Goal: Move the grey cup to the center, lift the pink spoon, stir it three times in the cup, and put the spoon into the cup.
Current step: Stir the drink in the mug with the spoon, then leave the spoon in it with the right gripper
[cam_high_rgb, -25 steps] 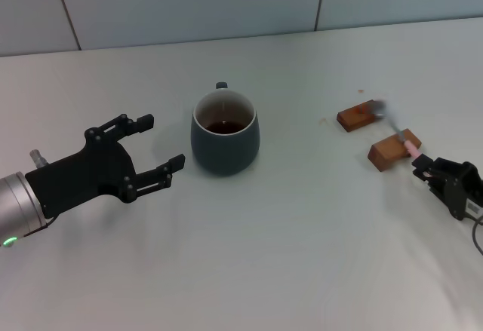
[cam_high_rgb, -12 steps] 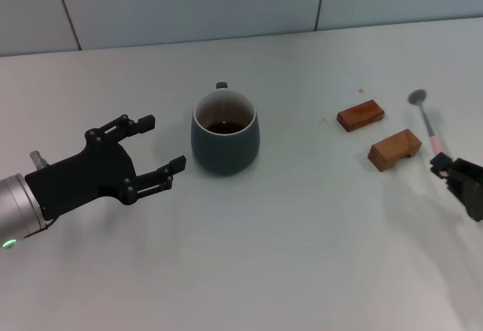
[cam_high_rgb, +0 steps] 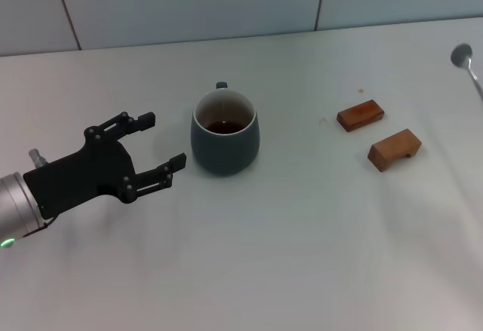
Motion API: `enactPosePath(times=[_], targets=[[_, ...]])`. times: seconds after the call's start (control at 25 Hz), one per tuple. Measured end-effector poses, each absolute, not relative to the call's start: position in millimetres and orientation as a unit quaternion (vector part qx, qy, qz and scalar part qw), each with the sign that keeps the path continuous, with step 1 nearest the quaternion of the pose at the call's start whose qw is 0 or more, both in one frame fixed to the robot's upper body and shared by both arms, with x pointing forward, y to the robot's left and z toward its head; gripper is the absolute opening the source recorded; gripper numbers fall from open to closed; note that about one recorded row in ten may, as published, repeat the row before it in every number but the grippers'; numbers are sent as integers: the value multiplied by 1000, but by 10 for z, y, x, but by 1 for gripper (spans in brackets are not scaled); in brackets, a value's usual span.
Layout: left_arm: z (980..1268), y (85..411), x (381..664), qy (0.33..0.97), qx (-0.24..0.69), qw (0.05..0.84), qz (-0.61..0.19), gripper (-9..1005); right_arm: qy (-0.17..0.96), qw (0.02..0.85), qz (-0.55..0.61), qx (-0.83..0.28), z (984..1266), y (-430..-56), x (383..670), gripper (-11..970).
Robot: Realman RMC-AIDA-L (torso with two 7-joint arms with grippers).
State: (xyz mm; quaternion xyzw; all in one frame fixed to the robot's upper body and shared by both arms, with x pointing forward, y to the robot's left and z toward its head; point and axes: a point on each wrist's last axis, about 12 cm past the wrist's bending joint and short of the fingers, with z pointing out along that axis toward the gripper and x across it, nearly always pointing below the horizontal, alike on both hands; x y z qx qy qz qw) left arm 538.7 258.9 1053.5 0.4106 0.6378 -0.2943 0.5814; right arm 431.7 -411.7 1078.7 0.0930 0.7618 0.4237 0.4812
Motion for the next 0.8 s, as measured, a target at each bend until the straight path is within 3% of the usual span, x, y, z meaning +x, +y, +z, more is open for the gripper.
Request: enactPosePath(times=[0.08, 0.16, 0.2, 0.32, 0.36, 0.8], targets=[[10535, 2589, 5387, 638, 410, 582, -294, 819, 771, 481, 412, 69, 10897, -4157, 4330, 125], [10534, 2589, 5386, 638, 410, 582, -295, 819, 795, 470, 383, -8, 11278, -4197, 4373, 125], [10534, 2589, 5386, 638, 410, 582, -295, 819, 795, 470, 383, -8, 11278, -4197, 4373, 125], [10531, 2591, 5389, 639, 409, 582, -294, 819, 813, 452, 359, -78, 11651, -4127, 4412, 125], [10528, 2582, 5386, 639, 407, 582, -295, 819, 822, 438, 344, -115, 11851, -4044, 4442, 125], [10526, 2587, 5387, 642, 404, 581, -296, 819, 851, 353, 294, -255, 12741, -3355, 4711, 125]])
